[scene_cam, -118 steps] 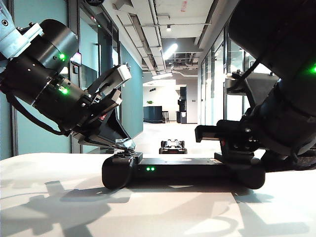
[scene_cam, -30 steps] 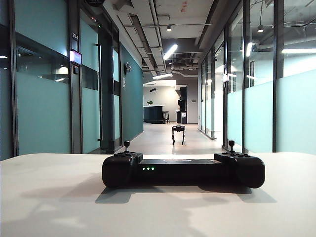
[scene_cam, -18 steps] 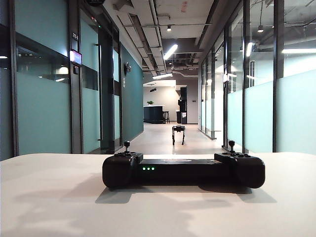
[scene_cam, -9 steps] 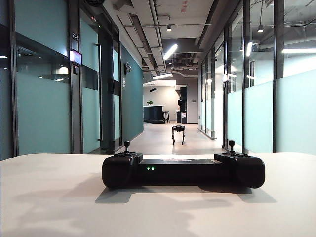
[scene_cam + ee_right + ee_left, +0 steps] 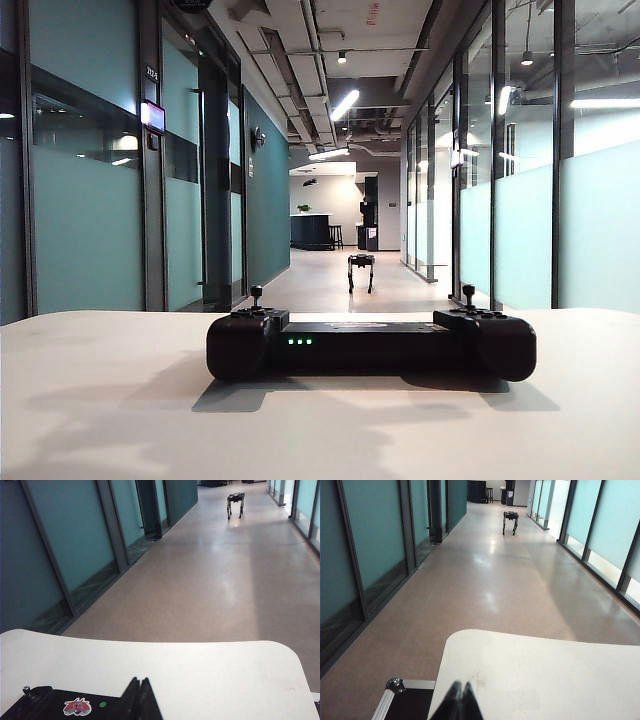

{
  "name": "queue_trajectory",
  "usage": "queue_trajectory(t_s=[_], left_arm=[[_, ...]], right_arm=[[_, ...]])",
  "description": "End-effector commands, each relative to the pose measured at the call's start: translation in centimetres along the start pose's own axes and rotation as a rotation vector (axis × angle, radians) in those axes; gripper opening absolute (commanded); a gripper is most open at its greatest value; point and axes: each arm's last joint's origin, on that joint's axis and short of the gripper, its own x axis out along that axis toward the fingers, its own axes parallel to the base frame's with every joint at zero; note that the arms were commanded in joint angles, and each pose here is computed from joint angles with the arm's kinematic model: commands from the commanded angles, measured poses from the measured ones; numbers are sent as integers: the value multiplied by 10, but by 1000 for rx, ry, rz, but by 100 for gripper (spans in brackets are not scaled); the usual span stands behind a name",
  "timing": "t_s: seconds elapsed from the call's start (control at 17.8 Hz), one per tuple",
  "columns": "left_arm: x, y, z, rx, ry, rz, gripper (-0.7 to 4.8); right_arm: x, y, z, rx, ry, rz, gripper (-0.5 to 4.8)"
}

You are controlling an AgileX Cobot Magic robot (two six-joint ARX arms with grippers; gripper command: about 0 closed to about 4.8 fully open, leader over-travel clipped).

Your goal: Push the left joystick on the remote control sitting on the white table forward to make the robot dog walk in a straight line until it approaches the door.

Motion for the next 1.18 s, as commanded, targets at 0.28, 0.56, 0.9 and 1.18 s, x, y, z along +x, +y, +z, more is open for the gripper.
queue_trajectory(t_s=[0.28, 0.56, 0.9, 1.18], left_arm=[[0, 1, 2, 8, -12, 71, -5], [0, 1, 1, 8, -10, 71, -5], [0, 1, 1, 8, -10, 71, -5], [0, 1, 1, 8, -10, 71, -5]], right_arm=[[-1, 0, 3, 12, -17, 0, -3], [-1, 0, 3, 12, -17, 0, -3], [-1, 0, 3, 12, -18, 0, -3], [6, -11, -6, 42, -87, -215, -1]])
